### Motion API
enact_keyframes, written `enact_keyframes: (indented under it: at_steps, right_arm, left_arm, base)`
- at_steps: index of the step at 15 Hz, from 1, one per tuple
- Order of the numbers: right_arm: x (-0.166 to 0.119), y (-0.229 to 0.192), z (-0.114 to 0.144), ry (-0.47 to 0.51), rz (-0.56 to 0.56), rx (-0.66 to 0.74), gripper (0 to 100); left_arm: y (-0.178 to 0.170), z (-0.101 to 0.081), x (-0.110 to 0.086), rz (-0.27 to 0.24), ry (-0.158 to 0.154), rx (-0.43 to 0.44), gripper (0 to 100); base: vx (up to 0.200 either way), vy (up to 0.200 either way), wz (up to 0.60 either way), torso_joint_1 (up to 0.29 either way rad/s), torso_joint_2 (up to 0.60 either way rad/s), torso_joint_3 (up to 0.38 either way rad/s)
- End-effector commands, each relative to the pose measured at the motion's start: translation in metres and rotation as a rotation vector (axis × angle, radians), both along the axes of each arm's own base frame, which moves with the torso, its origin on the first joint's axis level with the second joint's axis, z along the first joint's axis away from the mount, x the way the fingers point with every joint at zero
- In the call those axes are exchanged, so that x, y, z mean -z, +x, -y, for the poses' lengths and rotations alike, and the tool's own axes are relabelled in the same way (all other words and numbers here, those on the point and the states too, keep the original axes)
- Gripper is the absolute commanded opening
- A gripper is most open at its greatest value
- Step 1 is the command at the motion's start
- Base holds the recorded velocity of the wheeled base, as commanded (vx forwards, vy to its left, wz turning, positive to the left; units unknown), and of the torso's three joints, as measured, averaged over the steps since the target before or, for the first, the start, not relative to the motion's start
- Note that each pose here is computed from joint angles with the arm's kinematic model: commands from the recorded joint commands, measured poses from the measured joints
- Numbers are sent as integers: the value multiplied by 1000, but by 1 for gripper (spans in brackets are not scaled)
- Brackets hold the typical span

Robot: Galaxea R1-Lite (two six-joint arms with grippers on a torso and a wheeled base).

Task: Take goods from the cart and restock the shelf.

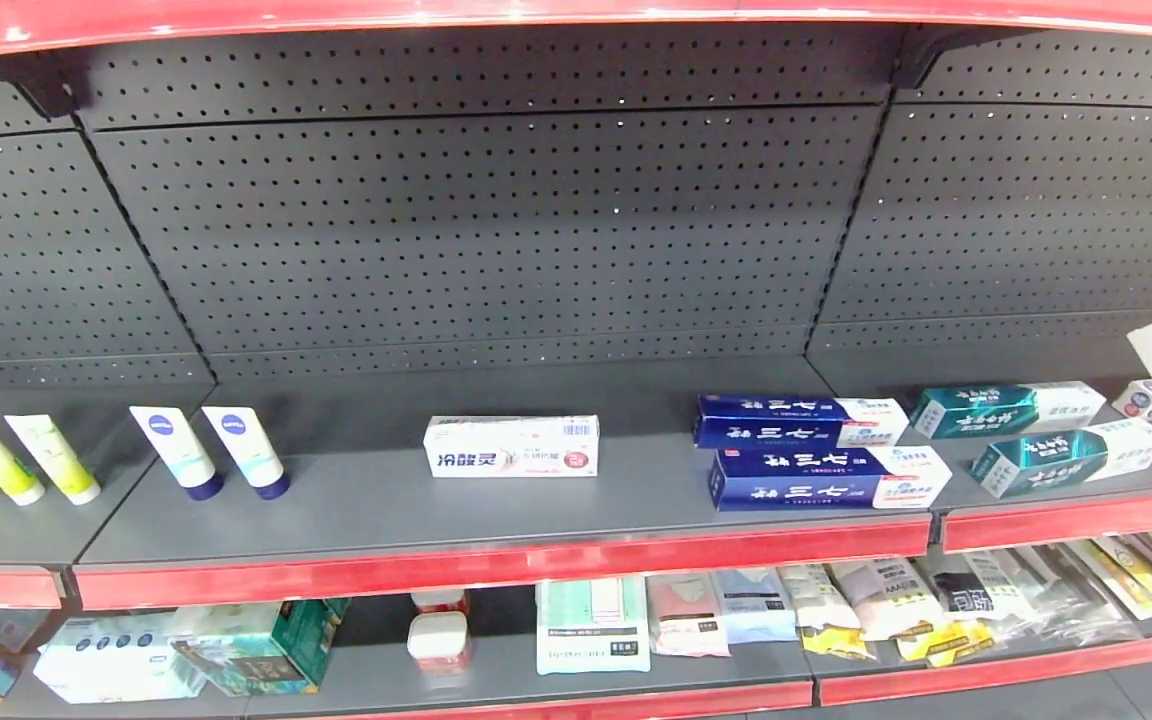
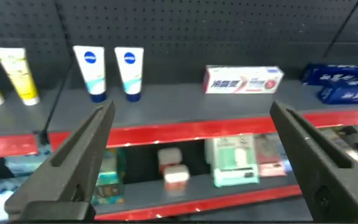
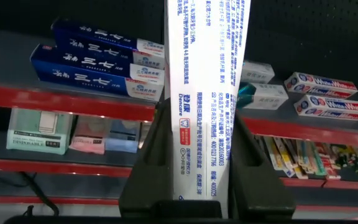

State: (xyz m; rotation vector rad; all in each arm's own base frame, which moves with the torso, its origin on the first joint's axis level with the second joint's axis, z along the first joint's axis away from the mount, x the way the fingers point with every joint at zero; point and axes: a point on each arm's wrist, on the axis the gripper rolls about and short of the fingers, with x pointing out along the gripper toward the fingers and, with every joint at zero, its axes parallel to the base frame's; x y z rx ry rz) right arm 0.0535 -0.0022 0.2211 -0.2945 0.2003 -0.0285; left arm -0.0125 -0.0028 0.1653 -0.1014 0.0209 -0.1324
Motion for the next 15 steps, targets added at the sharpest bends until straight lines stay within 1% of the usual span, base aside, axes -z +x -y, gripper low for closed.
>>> enact_keyframes:
  at_steps: [1, 2, 3, 4, 5, 7, 8, 9, 10, 11, 12, 13, 14, 15]
  right_arm:
    - [0, 4, 0, -2, -17, 0, 0]
    - [0, 4, 0, -2, -17, 0, 0]
    - [0, 5, 0, -3, -20, -2, 0]
    - [0, 8, 0, -9, -30, -6, 0]
    - [0, 8, -1, -9, -30, -15, 0]
    - [1, 7, -2, -15, -28, -32, 0]
    - [0, 7, -2, -15, -25, -32, 0]
    - [-2, 6, -2, -15, -18, -32, 0]
    - [-2, 5, -2, -15, -15, -33, 0]
    - [-1, 4, -2, -15, -15, -33, 0]
    - [0, 4, -2, -15, -15, -33, 0]
    - [0, 4, -2, -15, -15, -33, 0]
    - [1, 2, -2, -17, -8, -35, 0]
    - [1, 0, -2, -24, -7, -38, 0]
  left_arm:
    - [97, -2, -39, -360, -36, -118, 100]
    - [119, -3, -35, -409, -43, -137, 100]
    - [139, -2, -31, -429, -43, -131, 100]
    - [174, 0, -21, -440, -44, -131, 100]
    - [200, 1, -13, -422, -53, -129, 100]
    - [232, 16, 3, -423, -40, -79, 100]
    - [243, 26, 11, -440, -48, -64, 100]
    - [251, 36, 18, -452, -68, -72, 100]
    - [258, 48, 22, -459, -97, -80, 100]
    - [263, 59, 20, -457, -137, -81, 100]
    - [267, 66, 18, -454, -161, -75, 100]
    - [267, 66, 18, -454, -161, -75, 100]
    - [277, 69, 16, -444, -174, -76, 100]
    - [287, 72, 18, -450, -198, -84, 100]
  base:
    - [0, 0, 0, 0, 0, 0]
    - [0, 0, 0, 0, 0, 0]
    - [0, 0, 0, 0, 0, 0]
    - [0, 0, 0, 0, 0, 0]
    - [0, 0, 0, 0, 0, 0]
    - [0, 0, 0, 0, 0, 0]
    - [0, 0, 0, 0, 0, 0]
    - [0, 0, 0, 0, 0, 0]
    - [0, 0, 0, 0, 0, 0]
    - [0, 0, 0, 0, 0, 0]
    - [0, 0, 0, 0, 0, 0]
    - [0, 0, 0, 0, 0, 0]
    - [0, 0, 0, 0, 0, 0]
    - [0, 0, 0, 0, 0, 0]
